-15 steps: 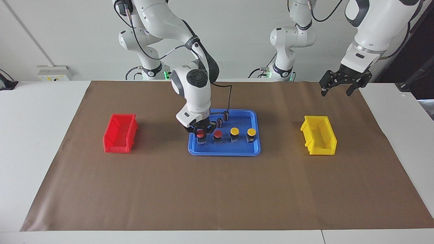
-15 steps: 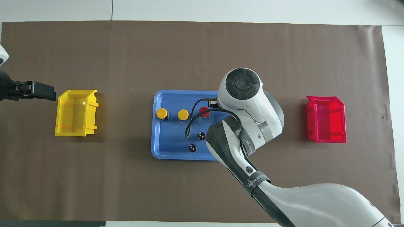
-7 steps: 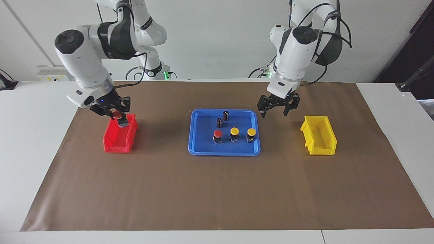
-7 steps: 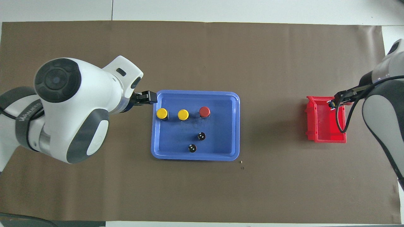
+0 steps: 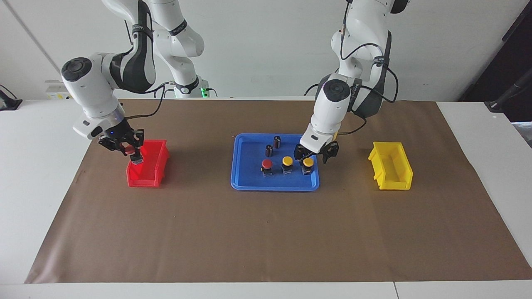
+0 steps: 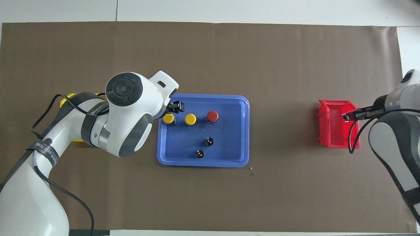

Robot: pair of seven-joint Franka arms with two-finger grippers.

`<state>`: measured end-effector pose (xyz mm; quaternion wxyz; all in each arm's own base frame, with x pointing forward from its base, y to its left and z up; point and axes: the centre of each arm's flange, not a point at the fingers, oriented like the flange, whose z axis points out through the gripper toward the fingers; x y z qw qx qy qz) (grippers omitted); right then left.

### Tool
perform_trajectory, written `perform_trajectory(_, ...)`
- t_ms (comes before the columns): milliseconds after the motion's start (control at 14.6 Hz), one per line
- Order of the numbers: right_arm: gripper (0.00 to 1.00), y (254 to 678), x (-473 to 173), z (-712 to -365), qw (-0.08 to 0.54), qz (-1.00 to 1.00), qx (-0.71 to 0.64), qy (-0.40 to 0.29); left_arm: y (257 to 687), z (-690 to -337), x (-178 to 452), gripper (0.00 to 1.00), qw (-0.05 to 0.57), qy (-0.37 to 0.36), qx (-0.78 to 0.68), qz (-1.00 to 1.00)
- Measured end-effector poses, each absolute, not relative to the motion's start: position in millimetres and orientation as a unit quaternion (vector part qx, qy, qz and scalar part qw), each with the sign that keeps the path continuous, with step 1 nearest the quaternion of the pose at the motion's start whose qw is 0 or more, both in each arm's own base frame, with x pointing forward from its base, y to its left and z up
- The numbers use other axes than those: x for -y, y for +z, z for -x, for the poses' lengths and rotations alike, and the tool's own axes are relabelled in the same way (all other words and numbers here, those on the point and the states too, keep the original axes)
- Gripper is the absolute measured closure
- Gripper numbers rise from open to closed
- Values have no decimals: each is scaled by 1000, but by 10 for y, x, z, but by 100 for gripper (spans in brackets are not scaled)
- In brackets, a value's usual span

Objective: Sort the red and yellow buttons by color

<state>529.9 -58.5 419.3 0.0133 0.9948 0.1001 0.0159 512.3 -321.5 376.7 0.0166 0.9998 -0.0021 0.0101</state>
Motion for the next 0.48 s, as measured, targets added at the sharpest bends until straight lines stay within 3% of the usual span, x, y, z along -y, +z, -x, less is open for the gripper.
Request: perform_trajectory(479, 59, 3641, 538, -4991, 12, -995, -96, 19, 3652, -5008, 3314, 8, 19, 14, 11, -1000)
